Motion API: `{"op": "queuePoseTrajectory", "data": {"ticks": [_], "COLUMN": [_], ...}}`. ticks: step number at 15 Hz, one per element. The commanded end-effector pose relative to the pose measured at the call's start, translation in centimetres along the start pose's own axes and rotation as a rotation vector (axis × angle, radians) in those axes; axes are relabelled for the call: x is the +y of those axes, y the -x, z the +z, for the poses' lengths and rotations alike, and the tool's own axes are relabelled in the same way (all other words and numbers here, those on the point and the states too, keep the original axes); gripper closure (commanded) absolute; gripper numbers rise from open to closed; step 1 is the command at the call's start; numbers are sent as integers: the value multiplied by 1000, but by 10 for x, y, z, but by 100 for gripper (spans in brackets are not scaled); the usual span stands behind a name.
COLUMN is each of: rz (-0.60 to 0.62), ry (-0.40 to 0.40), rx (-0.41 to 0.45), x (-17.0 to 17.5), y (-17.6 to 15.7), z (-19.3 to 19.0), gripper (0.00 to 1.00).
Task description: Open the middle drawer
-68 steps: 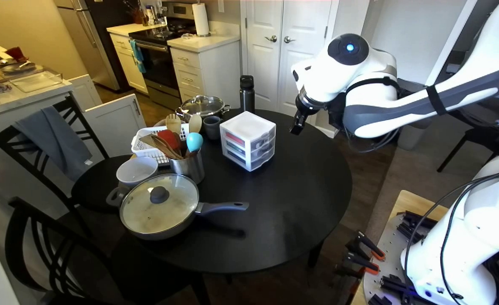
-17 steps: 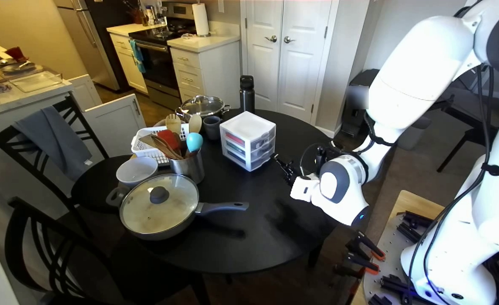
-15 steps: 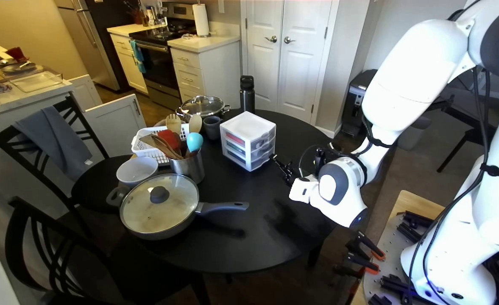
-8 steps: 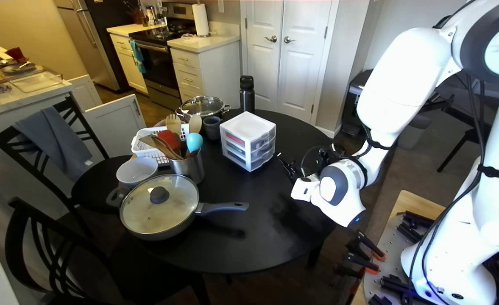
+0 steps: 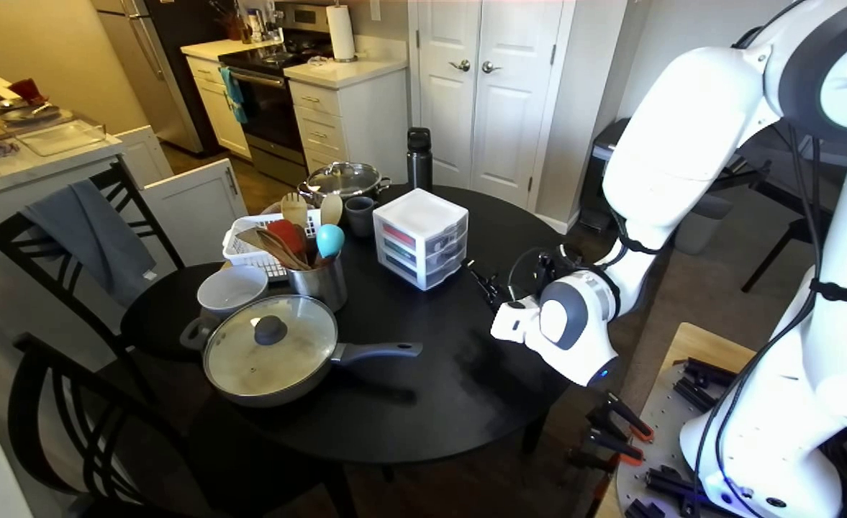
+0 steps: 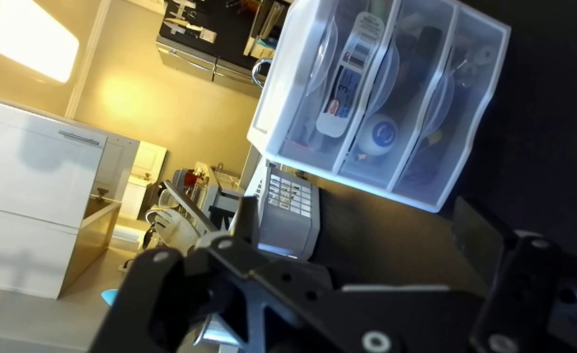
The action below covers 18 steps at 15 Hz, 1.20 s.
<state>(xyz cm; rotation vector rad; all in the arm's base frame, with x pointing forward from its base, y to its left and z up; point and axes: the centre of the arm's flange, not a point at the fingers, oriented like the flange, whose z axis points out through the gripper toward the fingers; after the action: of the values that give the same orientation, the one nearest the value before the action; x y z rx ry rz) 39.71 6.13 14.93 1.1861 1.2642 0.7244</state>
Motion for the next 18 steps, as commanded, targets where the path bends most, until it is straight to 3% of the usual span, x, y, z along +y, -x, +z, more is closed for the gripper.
{"op": "queuePoseTrajectory", "data": {"ticks": [1, 6, 13, 18], "rz": [34, 59, 61, 118], "ry": [-19, -48, 68, 104], "rx": [14, 6, -22, -47], "x": [-16, -39, -42, -58], "y": [1, 2, 20, 24], "z": [26, 59, 80, 96], "gripper": [0, 0, 0, 0]}}
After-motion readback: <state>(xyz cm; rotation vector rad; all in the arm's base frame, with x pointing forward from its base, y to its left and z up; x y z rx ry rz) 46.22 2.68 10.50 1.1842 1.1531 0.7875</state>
